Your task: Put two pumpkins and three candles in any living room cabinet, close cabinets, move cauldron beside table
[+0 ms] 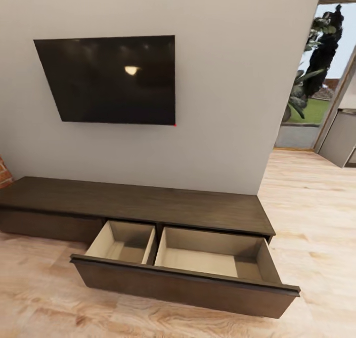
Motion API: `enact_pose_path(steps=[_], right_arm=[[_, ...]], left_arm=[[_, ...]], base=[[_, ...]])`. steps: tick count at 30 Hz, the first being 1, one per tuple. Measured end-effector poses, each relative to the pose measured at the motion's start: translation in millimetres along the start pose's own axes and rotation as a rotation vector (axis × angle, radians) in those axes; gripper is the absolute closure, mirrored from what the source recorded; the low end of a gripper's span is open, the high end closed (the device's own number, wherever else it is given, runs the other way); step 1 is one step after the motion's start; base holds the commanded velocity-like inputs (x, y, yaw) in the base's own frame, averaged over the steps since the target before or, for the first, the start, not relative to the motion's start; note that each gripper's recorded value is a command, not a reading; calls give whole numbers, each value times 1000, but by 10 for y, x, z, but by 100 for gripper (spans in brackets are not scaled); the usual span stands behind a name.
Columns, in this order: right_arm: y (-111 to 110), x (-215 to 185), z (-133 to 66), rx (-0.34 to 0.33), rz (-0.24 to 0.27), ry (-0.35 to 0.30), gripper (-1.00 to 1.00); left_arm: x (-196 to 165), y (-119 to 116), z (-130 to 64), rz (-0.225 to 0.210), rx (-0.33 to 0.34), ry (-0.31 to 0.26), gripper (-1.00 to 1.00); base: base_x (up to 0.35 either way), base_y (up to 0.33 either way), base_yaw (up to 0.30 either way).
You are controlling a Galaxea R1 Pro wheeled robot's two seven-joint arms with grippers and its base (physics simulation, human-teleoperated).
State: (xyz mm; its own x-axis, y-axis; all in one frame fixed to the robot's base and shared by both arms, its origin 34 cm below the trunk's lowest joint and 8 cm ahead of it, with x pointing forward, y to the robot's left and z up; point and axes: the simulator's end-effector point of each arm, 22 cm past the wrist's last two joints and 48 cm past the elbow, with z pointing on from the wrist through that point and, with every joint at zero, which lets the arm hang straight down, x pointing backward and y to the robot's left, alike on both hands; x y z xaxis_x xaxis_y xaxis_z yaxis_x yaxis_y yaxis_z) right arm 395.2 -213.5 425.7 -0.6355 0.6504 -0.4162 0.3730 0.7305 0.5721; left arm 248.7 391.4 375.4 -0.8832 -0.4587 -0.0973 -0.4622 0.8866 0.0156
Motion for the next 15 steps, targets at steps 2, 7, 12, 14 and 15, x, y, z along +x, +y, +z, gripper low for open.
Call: enact_pose_path(steps=[2, 7, 12, 14, 15], right_arm=[[21, -7, -20, 7, 0, 1, -100], [83, -32, -73, 17, 1, 3, -100], [175, -63, -125, 13, 0, 0, -100], [200, -83, -148, 13, -1, -2, -100], [213, -91, -160, 12, -2, -2, -100]], left_arm=[[-35, 31, -39, 4, -7, -24, -100], [-10, 131, -135, 15, -31, -42, -100], [-5, 165, -231, 18, -37, -43, -100], [5, 176, -268, 18, -40, -41, -100], [18, 188, -286, 17, -43, -38, -100]], base=[[-222, 188, 264], [-236, 200, 267], [-241, 205, 270], [-242, 205, 273], [-242, 205, 273]])
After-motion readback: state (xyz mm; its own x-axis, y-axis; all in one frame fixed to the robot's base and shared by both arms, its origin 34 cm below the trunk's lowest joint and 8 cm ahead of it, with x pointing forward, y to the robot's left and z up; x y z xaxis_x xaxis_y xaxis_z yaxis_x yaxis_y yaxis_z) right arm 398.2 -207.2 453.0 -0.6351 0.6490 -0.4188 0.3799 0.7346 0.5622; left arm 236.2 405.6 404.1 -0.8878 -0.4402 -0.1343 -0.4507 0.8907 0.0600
